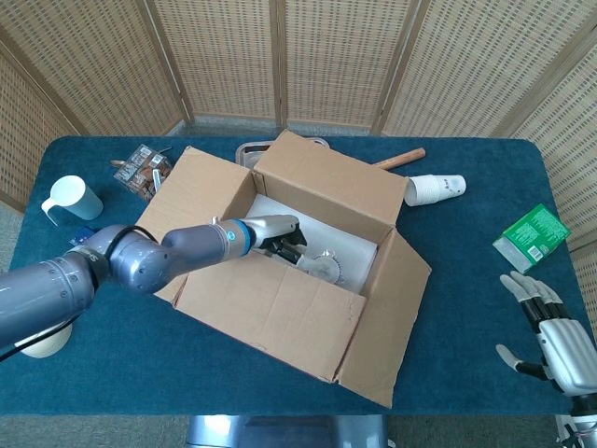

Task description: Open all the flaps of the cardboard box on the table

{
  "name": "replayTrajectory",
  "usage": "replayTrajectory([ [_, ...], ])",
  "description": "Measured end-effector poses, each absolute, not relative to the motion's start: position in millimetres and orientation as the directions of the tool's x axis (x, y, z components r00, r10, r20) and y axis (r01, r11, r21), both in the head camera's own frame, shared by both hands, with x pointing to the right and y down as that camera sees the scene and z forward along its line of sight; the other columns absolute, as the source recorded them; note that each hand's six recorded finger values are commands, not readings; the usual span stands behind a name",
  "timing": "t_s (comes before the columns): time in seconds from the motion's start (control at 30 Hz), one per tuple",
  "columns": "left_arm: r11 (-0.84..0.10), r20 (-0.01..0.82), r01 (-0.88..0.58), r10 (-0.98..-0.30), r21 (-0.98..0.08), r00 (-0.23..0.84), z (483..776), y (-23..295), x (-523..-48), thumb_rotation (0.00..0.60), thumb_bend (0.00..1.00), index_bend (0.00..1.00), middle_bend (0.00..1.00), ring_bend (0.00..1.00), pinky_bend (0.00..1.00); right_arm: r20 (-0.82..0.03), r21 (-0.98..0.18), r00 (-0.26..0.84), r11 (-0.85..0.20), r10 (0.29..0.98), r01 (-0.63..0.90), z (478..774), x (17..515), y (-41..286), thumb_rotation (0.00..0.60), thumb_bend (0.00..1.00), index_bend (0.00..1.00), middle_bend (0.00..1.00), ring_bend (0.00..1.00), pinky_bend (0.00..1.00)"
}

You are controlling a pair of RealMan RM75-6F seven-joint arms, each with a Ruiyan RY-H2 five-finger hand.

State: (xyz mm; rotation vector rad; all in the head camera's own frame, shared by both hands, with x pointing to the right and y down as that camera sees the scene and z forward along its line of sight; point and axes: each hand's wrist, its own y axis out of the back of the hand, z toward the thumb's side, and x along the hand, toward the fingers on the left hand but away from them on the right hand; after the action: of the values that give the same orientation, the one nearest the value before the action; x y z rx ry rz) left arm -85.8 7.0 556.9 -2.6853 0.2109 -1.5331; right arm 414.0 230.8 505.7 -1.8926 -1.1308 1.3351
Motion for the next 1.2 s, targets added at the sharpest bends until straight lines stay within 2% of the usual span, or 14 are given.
replayTrajectory([
  [0.47,-0.991,0.801,-0.122,-0.031,0.053,0.598,528.7,20.0,-88.8,0.288,0.0,0.66,0.53,0.37,0.66,-0.469,-0.812,0.155,-0.494,0.869,0.312,506.5,410.5,232.8,0.6,0.24,0.0,0.0,0.0,0.0],
  [0.77,-0.972,0.707,-0.055,0.125,0.227,0.696,505.5,44.0,-89.7,0.292,0.0,0.66,0.53,0.37,0.66,-0.47,-0.811,0.155,-0.495,0.869,0.312,506.4,411.1,233.0,0.6,0.25,0.0,0.0,0.0,0.0],
  [1.2,-0.948,0.628,-0.008,0.204,0.318,0.751,491.8,54.8,-97.6,0.29,0.0,0.66,0.55,0.38,0.66,-0.475,-0.811,0.154,-0.498,0.867,0.307,508.5,410.9,233.6,0.6,0.25,0.0,0.0,0.0,0.0],
])
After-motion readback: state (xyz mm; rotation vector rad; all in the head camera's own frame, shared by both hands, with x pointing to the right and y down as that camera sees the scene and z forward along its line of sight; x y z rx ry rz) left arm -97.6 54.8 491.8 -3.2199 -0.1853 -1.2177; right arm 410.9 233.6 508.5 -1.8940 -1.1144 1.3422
